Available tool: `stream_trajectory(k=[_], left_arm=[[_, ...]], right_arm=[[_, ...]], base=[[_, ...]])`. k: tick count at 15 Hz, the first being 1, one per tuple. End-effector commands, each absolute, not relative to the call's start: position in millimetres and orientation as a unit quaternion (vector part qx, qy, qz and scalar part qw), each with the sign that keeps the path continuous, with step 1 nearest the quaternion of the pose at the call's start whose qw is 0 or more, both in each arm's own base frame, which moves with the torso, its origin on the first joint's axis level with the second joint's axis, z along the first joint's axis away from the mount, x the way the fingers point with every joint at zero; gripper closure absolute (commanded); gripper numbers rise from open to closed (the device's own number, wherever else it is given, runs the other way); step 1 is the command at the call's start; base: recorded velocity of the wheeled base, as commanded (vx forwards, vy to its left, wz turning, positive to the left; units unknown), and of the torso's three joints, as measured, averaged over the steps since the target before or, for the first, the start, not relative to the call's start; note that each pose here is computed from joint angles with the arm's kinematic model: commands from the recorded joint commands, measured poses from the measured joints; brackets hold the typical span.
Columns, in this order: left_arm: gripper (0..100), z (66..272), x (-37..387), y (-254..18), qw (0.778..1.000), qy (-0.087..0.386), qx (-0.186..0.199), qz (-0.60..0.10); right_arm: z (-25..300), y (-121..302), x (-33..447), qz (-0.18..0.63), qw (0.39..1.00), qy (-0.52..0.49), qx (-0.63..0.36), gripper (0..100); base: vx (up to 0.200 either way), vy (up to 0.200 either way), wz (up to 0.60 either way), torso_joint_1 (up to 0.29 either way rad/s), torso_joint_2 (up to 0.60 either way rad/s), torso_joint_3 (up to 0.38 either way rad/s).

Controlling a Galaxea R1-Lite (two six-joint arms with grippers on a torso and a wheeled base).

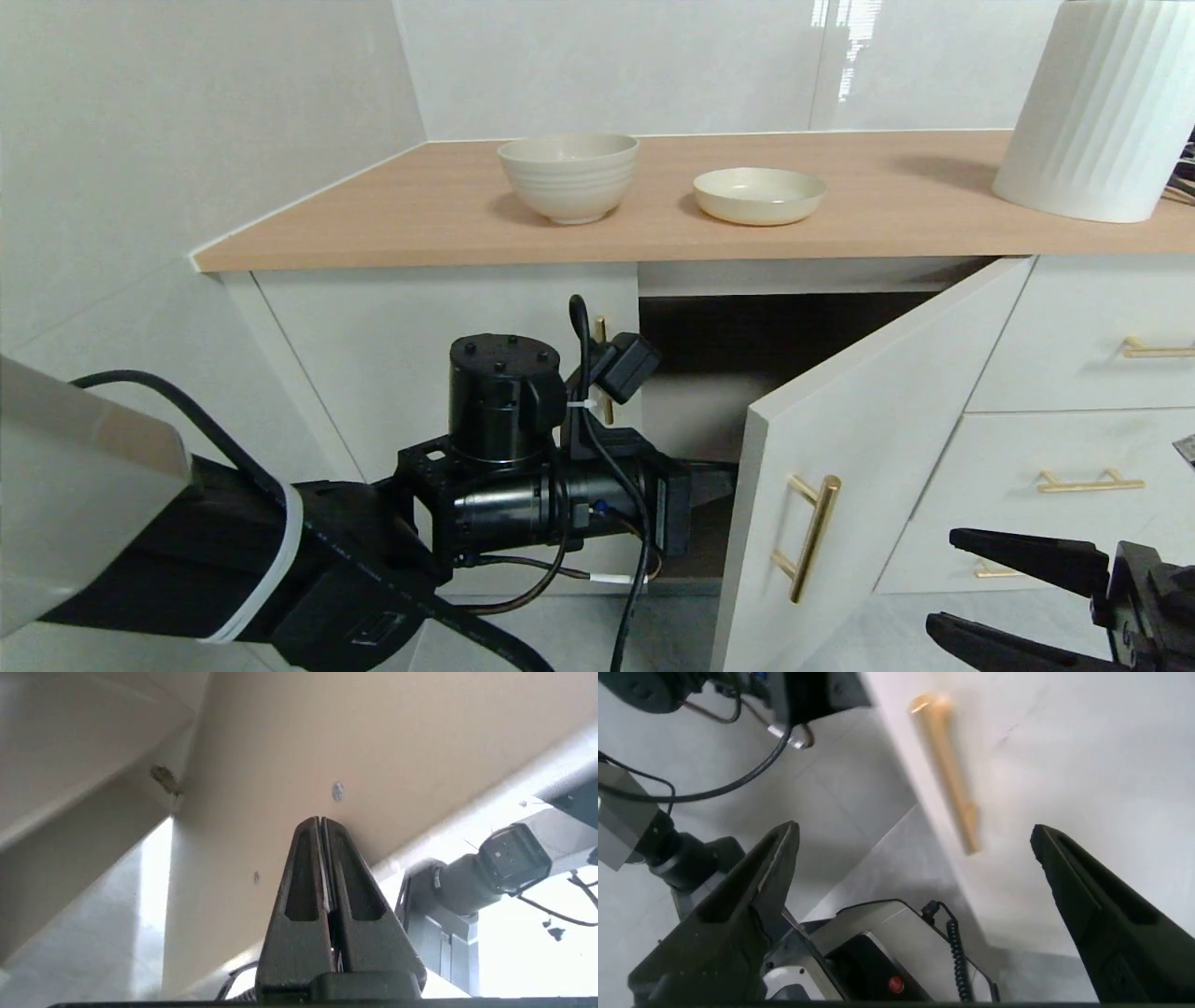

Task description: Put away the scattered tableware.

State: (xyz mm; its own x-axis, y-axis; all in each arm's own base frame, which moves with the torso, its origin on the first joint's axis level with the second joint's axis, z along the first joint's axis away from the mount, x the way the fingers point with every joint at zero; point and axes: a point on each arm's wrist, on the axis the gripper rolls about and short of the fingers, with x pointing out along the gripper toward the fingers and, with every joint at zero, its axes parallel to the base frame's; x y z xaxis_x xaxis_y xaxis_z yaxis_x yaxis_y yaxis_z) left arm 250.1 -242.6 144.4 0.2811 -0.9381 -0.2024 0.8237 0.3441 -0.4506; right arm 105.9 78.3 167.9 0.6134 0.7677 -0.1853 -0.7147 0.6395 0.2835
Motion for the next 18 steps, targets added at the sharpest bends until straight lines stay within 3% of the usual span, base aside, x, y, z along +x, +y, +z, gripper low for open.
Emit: stream_trajectory(k=[1, 11, 13, 18], left_arm=[[100, 144, 255, -251, 0.788, 0.217, -0.130, -0.562], [100, 163, 264, -277, 0.777, 0.248, -0.122, -0.565], [100, 164, 264, -282, 0.775, 0.251, -0.120, -0.568], [100, 155, 270, -296, 0.771, 0.256, -0.117, -0.572]], right_arm=[[168, 78, 105, 0.416, 0.893, 0.144, 0.091, 0], [174, 76, 100, 0.432, 0.888, 0.127, 0.094, 0], [175, 75, 99, 0.432, 0.888, 0.123, 0.095, 0], [182, 72, 95, 0.435, 0.889, 0.103, 0.098, 0]], base=[[0.000, 0.000, 0.00, 0.000, 0.00, 0.000], [-0.020, 0.000, 0.00, 0.000, 0.00, 0.000], [-0.200, 0.000, 0.00, 0.005, 0.00, 0.000], [0.000, 0.000, 0.00, 0.000, 0.00, 0.000]])
